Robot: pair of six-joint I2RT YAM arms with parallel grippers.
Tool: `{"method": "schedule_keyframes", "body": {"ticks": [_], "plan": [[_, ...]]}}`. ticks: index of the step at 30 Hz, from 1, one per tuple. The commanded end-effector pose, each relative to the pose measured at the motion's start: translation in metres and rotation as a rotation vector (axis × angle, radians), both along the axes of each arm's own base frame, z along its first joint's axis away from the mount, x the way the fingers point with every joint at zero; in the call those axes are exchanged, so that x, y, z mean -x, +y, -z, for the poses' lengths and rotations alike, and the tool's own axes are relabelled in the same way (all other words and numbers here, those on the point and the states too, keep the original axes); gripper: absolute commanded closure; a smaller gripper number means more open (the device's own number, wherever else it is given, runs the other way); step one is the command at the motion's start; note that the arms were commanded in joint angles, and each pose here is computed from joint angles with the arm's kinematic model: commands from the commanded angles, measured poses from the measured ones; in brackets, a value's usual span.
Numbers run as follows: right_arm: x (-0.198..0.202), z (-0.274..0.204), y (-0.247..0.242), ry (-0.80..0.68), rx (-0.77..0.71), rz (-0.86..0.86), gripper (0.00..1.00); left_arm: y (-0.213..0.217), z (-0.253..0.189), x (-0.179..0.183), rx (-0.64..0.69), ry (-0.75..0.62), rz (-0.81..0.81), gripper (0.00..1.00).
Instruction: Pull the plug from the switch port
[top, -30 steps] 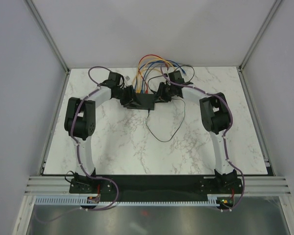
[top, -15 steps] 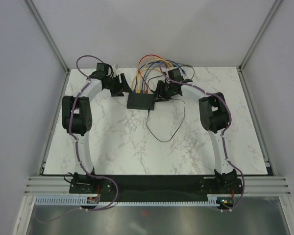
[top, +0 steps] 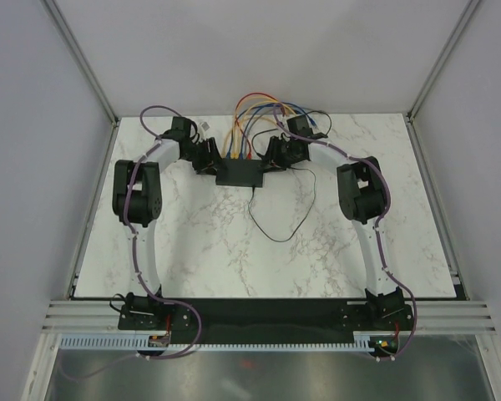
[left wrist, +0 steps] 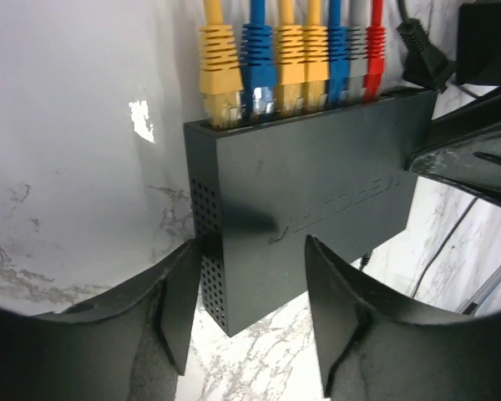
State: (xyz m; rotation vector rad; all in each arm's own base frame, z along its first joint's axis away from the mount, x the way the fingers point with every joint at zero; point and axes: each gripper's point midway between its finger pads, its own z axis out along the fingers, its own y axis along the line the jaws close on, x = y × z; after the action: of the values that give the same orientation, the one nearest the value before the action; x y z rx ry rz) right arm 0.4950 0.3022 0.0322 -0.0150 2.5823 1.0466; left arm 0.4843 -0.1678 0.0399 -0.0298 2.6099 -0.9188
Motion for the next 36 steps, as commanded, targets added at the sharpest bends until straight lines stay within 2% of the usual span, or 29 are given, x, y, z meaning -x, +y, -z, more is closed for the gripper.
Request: {"method": "schedule_keyframes", "body": {"ticks": [1, 7, 13, 19, 21, 26, 27, 28, 31, 33, 36], "plan": [[0.0, -0.004, 0.014, -0.019, -0.032, -0.03, 0.64, -0.024, -0.006, 0.025, 0.038, 0.019, 0.083, 0.44], [0.027, -0.01, 0.021, -0.004, -0.024, -0.067, 0.71, -0.043, 0.004, 0.067, 0.017, 0.093, 0.119, 0.5], [0.07, 0.0, 0.014, 0.043, 0.001, -0.087, 0.71, -0.073, -0.008, 0.109, 0.019, 0.117, 0.176, 0.52], [0.124, -0.009, -0.007, 0.068, 0.022, -0.088, 0.73, -0.061, -0.012, 0.165, 0.012, 0.187, 0.131, 0.53], [0.144, 0.001, -0.019, 0.091, 0.055, -0.094, 0.73, -0.061, -0.018, 0.178, 0.019, 0.184, 0.127, 0.52], [0.156, -0.016, -0.048, 0.017, 0.183, -0.092, 0.61, -0.039, -0.041, 0.187, -0.071, 0.097, 0.092, 0.46], [0.162, -0.018, -0.057, 0.018, 0.224, -0.102, 0.57, -0.038, -0.048, 0.186, -0.082, 0.08, 0.092, 0.46], [0.163, -0.034, -0.062, -0.022, 0.242, -0.101, 0.47, -0.036, -0.054, 0.186, -0.092, 0.07, 0.091, 0.45], [0.177, -0.049, -0.083, -0.059, 0.315, -0.085, 0.36, -0.035, -0.08, 0.182, -0.113, -0.001, 0.097, 0.44], [0.195, -0.045, -0.09, -0.034, 0.318, -0.087, 0.36, -0.044, -0.087, 0.184, -0.076, -0.009, 0.12, 0.43], [0.21, -0.042, -0.084, -0.021, 0.264, -0.078, 0.42, -0.071, -0.08, 0.188, -0.003, 0.035, 0.195, 0.44]]}}
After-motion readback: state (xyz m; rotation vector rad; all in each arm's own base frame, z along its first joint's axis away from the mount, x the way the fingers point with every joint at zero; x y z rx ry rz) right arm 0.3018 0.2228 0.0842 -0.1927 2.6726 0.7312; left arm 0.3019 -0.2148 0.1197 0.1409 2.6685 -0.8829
